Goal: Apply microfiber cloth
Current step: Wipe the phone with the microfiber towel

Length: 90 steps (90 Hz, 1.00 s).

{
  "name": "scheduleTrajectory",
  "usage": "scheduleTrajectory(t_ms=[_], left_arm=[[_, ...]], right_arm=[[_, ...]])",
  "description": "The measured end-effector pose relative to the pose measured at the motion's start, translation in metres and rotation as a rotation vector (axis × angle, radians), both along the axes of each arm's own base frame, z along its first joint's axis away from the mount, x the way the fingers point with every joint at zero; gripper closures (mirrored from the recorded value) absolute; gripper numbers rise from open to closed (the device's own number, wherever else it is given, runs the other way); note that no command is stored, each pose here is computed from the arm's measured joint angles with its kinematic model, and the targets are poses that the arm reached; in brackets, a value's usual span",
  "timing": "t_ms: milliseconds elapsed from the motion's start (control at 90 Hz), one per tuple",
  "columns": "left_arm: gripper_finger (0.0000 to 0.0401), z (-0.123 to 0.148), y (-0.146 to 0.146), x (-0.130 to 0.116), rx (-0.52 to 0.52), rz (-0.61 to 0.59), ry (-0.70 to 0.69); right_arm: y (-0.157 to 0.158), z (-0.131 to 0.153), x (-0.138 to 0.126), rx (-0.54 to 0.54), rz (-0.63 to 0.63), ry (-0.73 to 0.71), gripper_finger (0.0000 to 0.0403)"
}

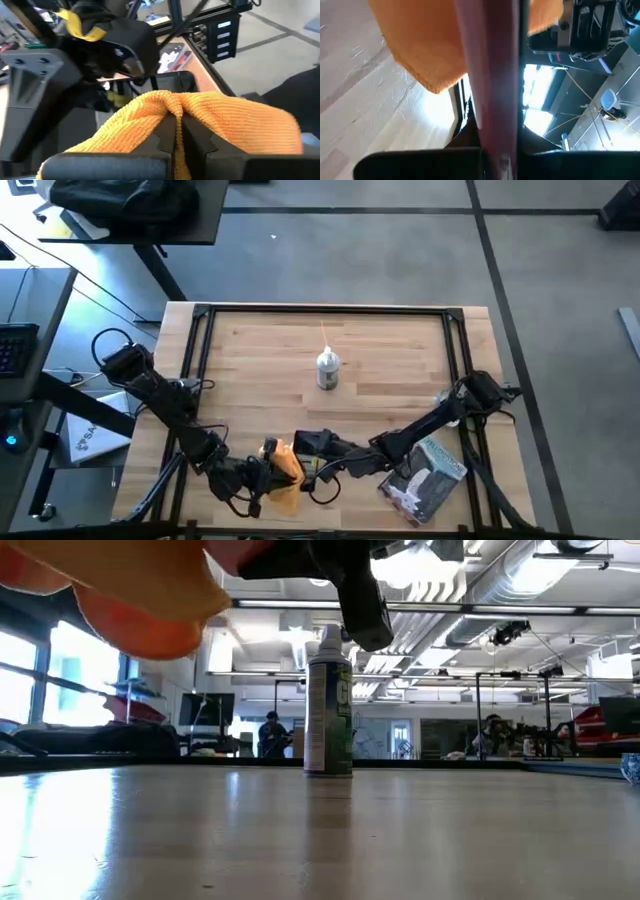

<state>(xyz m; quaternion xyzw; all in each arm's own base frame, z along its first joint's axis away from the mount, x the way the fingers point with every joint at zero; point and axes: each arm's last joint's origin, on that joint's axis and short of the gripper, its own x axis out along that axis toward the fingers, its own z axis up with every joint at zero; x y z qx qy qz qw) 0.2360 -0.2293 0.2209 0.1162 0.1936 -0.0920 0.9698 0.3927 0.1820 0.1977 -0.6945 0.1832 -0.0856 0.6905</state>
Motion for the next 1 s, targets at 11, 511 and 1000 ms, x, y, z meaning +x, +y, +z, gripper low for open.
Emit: scheduleTrajectory(t_ms=[11,511,1000], left_arm=[[0.0401,0.000,0.000,-0.001,0.000,-0.003,-0.001],[0.0401,0.047,0.040,-0.034,0.248,0.142,-0.047],[0.0401,0.033,0.075,0.032,0.145,-0.073,-0.009]], right_arm=[[0.000,0.000,0.000,0.000,0.000,0.000,0.0398],[0.000,0.008,0.001,0.043,0.005,-0.048,0.0398],[0.000,0.001,0.001,0.044,0.019,-0.019,0.0398]])
